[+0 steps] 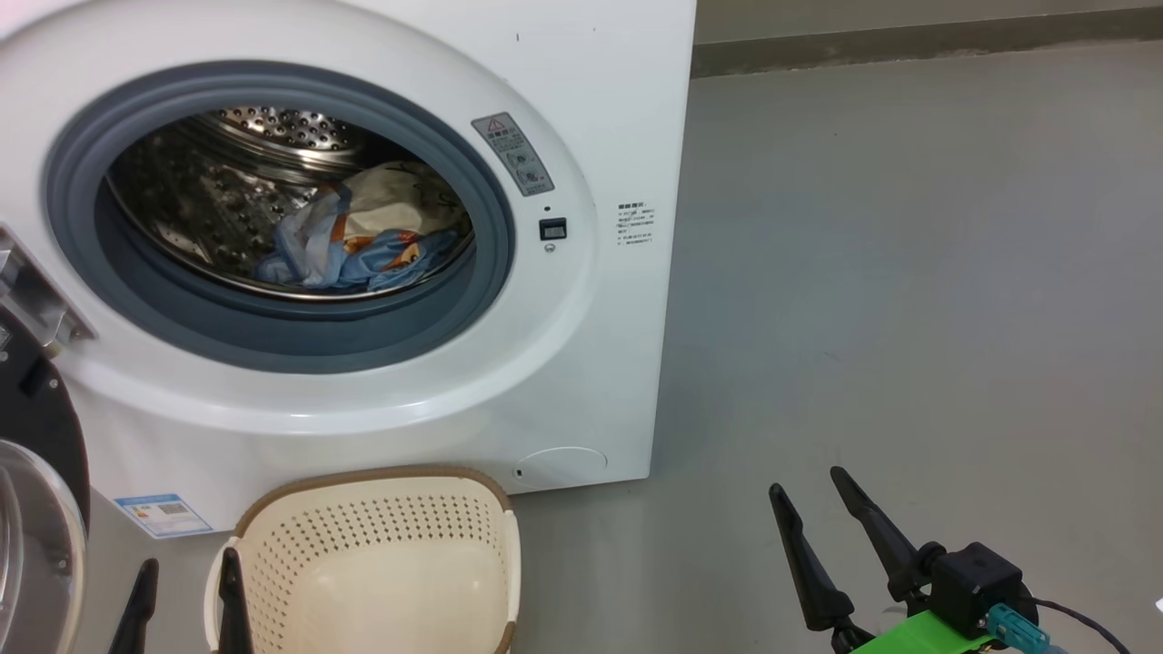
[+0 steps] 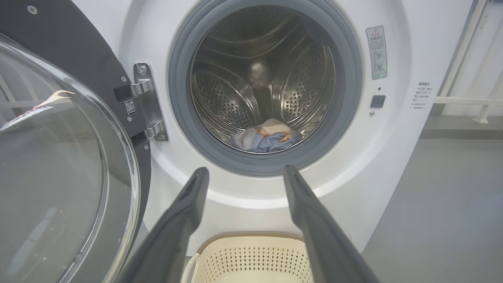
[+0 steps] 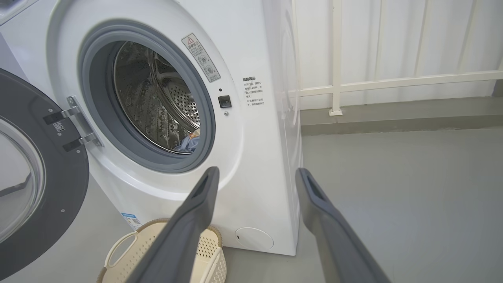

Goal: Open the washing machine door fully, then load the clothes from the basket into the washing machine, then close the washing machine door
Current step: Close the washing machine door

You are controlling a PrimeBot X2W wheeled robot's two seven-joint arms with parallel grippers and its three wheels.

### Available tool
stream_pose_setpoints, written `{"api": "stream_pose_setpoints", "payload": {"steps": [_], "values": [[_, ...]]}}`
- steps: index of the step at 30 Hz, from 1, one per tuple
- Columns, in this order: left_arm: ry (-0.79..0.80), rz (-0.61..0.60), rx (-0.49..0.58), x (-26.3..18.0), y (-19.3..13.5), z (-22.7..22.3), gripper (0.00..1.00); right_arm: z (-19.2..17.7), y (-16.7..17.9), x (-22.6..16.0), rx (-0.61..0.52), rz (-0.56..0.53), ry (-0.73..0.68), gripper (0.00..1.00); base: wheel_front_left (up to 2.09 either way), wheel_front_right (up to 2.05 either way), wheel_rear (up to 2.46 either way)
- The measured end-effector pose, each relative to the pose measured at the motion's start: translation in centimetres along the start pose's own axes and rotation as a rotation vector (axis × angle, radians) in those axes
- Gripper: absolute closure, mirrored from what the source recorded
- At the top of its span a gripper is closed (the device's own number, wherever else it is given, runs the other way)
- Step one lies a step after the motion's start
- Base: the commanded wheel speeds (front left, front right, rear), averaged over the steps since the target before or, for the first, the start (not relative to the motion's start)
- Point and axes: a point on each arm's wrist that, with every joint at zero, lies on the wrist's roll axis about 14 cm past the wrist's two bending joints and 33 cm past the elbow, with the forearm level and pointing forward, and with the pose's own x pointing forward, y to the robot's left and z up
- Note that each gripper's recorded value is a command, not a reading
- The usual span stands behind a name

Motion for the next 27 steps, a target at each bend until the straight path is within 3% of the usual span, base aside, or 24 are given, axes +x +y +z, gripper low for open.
{"api": "stream_pose_setpoints", "payload": {"steps": [19,27], "values": [[0.008,0.006,0.001,0.04,0.28,-0.27,0.00,-0.06,-0.11,-0.05,-0.001,-0.004,0.002,0.00,0.00,0.00,0.00],[0.012,0.013,0.005,0.07,0.51,-0.39,0.00,-0.14,-0.24,-0.02,-0.001,-0.007,0.004,0.00,-0.70,0.70,0.00]]}}
